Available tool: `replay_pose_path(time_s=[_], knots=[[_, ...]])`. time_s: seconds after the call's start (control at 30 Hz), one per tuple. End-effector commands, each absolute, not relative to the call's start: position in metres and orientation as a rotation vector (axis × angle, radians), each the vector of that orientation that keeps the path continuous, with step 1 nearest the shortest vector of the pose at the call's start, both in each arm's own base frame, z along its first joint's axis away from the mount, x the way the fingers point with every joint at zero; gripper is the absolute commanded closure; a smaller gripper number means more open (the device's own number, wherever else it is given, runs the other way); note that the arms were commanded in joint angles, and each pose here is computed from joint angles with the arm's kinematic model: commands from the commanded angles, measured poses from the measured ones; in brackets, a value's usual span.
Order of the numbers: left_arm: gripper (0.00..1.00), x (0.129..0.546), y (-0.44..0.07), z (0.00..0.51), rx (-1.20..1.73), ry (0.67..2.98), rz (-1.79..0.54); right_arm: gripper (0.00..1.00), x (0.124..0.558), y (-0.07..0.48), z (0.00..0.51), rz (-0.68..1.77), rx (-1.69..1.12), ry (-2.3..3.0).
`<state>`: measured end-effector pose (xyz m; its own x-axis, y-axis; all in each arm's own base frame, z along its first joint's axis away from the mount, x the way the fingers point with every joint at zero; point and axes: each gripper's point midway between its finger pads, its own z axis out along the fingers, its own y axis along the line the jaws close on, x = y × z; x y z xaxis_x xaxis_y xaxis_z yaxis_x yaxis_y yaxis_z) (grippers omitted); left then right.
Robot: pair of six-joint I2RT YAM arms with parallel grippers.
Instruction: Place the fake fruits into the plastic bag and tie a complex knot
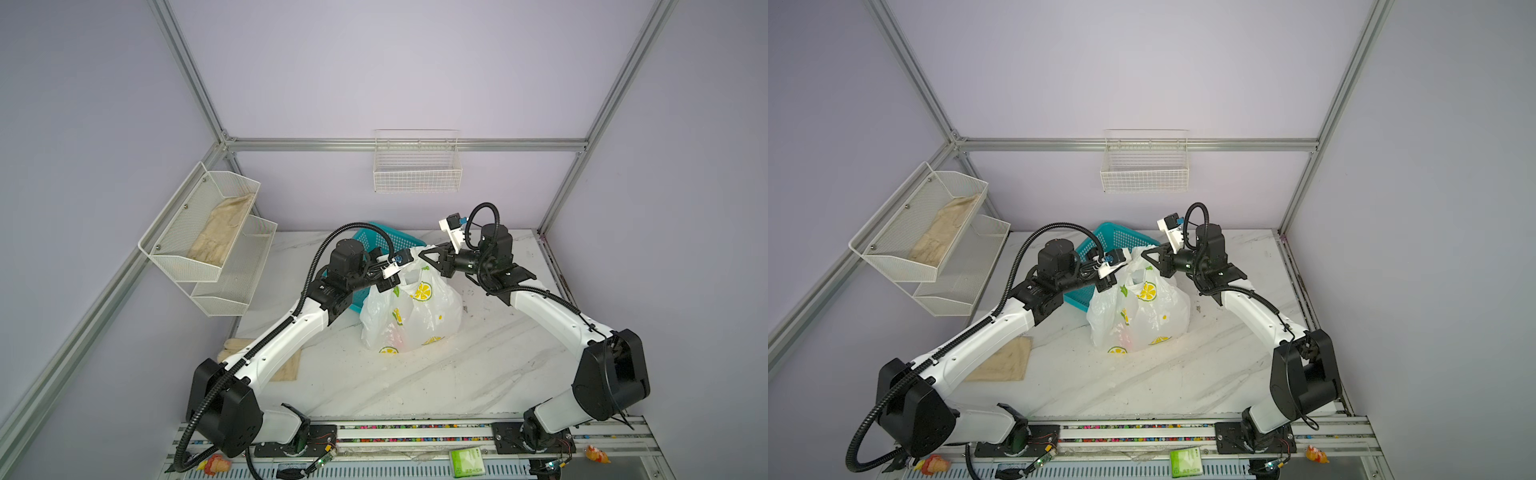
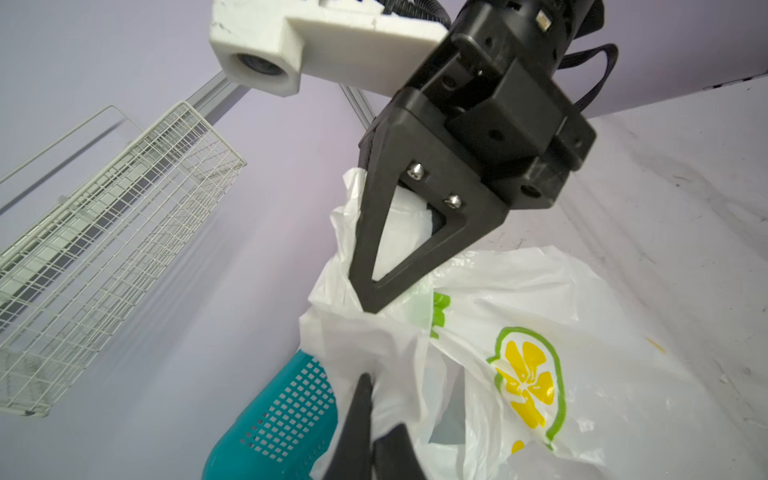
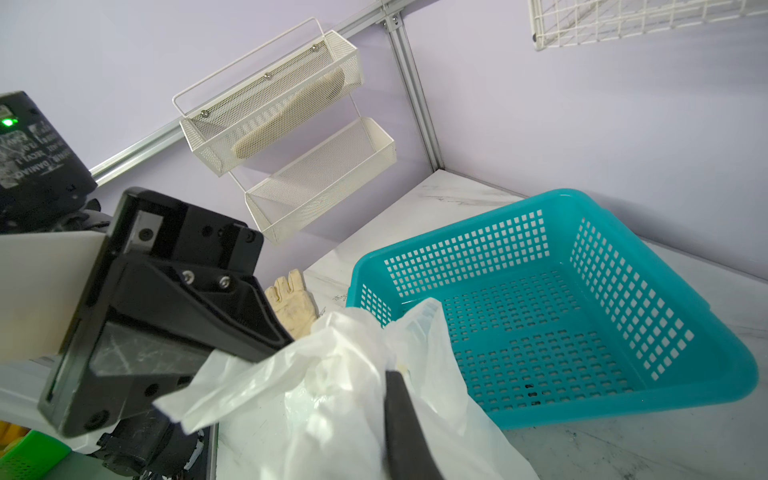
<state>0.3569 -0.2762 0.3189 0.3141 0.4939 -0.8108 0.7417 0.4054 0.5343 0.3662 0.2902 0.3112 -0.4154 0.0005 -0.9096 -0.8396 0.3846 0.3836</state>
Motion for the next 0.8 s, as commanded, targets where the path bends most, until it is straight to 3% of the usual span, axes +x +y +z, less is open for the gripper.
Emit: replay_pose_path(time_s=[0.0, 0.5, 0.77], knots=[[1.0, 0.353, -0.268, 0.319, 1.256, 1.315, -0.15, 0.91, 0.363, 0.295, 0.318, 1.165, -0.782, 1.706], [1.0, 0.345, -0.275, 0.292, 1.377, 1.33, -0.122, 0.88, 0.371, 0.296, 0.331, 1.231, -0.685, 1.682], [1.0, 0.341, -0.285, 0.279, 1.419, 1.335, -0.15, 1.0, 0.376, 0.296, 0.336, 1.254, -0.621, 1.664]])
